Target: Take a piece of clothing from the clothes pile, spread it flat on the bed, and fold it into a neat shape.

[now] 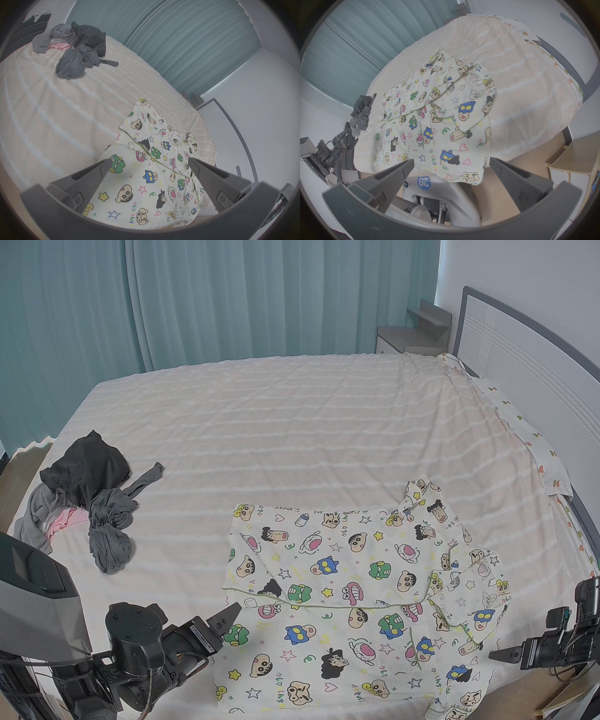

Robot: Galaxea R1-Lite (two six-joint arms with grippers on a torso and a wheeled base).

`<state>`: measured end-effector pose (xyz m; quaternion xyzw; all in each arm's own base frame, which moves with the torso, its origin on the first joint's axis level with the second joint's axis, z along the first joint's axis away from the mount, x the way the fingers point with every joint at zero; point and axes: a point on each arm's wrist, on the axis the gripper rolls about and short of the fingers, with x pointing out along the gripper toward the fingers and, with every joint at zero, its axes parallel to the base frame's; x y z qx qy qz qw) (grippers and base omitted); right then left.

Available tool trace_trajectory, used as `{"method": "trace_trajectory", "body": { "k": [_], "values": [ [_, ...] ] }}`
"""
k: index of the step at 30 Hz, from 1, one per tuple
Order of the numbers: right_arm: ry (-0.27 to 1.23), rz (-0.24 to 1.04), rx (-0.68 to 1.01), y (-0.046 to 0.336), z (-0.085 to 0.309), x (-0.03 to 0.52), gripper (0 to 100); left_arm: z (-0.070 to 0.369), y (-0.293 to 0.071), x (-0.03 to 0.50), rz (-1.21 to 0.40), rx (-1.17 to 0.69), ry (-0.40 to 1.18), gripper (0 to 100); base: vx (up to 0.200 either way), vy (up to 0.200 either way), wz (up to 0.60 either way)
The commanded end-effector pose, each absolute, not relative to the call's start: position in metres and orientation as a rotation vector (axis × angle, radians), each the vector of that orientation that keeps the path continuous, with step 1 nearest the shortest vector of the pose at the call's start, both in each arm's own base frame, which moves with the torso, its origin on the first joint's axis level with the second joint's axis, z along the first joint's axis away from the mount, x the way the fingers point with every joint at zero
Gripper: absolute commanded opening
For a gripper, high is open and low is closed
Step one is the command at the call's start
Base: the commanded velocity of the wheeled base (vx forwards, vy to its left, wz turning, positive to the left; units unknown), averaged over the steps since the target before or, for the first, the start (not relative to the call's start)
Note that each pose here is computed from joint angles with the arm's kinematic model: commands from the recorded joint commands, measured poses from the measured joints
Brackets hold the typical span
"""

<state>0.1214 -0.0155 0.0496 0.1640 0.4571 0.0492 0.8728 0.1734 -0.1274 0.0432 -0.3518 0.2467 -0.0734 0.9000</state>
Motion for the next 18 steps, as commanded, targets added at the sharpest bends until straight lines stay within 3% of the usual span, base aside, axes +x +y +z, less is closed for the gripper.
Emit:
{"method": "trace_trajectory", "body": {
  "k": [1,8,18],
  "values": [
    [0.917,0.121,0.347,-0.017,0.055,0.13,100,0.042,-0.126,0.171,-0.145,-0.745,0.523,100,0.0,0.0,0.0],
    [0.788,0.128,0.524,-0.008,0.088,0.171,100,0.042,-0.128,0.17,-0.145,-0.772,0.528,100,0.0,0.0,0.0],
    [0.763,0.209,0.727,0.03,0.115,0.235,100,0.033,-0.13,0.172,-0.127,-0.745,0.557,100,0.0,-0.18,0.0]
  ]
}}
